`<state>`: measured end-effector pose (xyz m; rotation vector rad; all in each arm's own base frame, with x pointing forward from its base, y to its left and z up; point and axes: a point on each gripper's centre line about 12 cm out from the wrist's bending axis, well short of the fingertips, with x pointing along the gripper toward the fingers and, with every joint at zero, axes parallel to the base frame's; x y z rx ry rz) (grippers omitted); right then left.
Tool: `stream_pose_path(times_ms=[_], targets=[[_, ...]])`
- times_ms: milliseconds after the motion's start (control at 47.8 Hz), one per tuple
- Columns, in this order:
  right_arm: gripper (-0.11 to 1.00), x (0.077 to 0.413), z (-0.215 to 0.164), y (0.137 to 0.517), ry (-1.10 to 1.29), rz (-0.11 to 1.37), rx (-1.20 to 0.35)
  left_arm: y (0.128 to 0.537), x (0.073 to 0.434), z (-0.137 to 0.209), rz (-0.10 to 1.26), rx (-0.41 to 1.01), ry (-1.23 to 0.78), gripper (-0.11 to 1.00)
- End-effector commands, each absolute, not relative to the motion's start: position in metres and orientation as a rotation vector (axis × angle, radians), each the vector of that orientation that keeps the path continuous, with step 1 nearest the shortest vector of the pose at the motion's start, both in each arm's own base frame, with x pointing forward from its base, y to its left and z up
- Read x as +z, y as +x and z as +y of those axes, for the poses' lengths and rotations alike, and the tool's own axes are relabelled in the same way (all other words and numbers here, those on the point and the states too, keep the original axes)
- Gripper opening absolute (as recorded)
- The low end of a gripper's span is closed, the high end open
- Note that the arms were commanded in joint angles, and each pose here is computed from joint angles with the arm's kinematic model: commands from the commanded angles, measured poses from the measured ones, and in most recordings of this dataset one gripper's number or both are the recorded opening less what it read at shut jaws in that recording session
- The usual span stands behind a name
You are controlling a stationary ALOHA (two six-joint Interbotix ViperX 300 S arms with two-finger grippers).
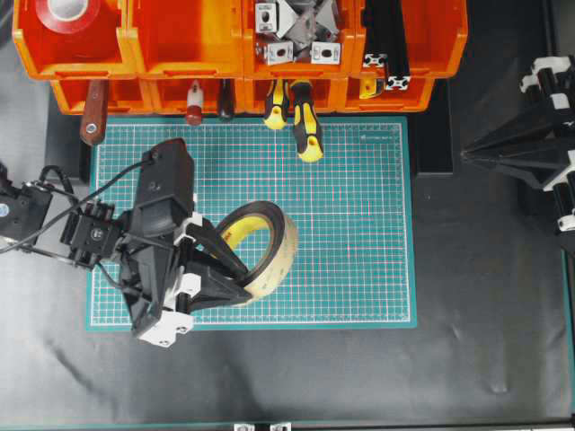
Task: Pick foam from container rack with left arm.
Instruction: 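Lift the tape roll out of the rack and carry it onto the mat, then lower the tape roll onto the lower mat and open the left gripper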
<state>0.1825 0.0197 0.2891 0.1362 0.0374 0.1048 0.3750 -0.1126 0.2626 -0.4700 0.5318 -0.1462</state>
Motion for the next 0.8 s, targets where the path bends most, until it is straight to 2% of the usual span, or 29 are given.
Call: stream_pose_path(times_ms=[0, 733, 775], targets=[[0.0, 0.302, 0.02, 0.184, 0.142, 0.009, 0.108, 0.378, 0.279, -0.114, 0.49, -0.161, -0.477, 0.27], [0.0, 0.304, 0.02, 0.183, 0.143, 0.006, 0.109, 0.389, 0.258, -0.097, 0.549, -0.094, -0.466, 0.27], [0.0, 0.304, 0.02, 0.183, 0.143, 0.006, 0.109, 0.389, 0.257, -0.098, 0.552, -0.095, -0.465, 0.31]])
